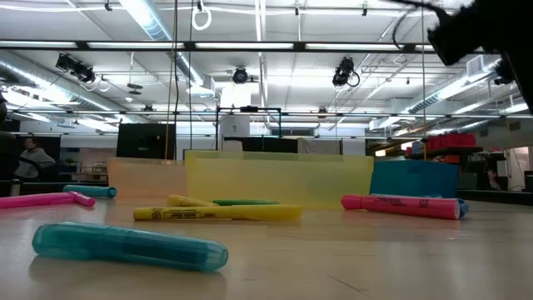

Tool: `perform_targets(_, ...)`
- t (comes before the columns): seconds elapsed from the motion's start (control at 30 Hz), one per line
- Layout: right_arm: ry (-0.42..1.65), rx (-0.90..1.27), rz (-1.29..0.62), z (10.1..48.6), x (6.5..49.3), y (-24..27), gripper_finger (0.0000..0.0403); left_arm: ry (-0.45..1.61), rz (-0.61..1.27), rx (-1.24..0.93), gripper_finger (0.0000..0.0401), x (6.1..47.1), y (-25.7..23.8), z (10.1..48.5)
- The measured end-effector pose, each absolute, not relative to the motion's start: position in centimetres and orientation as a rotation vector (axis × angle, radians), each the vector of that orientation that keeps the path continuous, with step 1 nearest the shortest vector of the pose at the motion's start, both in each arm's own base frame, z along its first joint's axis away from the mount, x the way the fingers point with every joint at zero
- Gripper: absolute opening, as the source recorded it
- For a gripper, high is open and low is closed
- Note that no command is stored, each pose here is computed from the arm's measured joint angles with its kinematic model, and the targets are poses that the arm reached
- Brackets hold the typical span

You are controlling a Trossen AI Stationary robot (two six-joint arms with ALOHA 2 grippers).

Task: Pick & Place Markers
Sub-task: Put the bottom medium pink highlighter pen into the yellow bin

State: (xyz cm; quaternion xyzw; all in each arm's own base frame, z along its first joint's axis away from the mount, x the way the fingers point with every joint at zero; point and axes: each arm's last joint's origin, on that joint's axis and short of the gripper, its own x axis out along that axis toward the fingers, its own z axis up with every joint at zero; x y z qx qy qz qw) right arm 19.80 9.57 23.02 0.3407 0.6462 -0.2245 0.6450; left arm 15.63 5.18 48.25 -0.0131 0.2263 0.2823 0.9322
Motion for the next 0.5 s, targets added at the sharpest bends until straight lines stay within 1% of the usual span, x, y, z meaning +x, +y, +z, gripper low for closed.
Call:
perform_targets(0.07,1.486,0.789,-0.539,21.6,19.2,9.9,0.0211,0.463,0.578,-0.027,0.0209,15.6,5.2,48.3)
perform_targets(0.17,1.488,0.828,-0.554,19.5,18.4,10.5,0.0213,0.463,0.577,-0.027,0.0209,15.6,5.2,48.3)
perform_targets(0.33,1.473,0.949,-0.564,16.9,17.4,11.6,0.0198,0.463,0.577,-0.027,0.0209,15.6,5.2,48.3)
perform_targets(0.5,1.498,0.953,-0.622,15.2,16.0,11.7,0.0184,0.459,0.577,-0.027,0.0209,15.6,5.2,48.3)
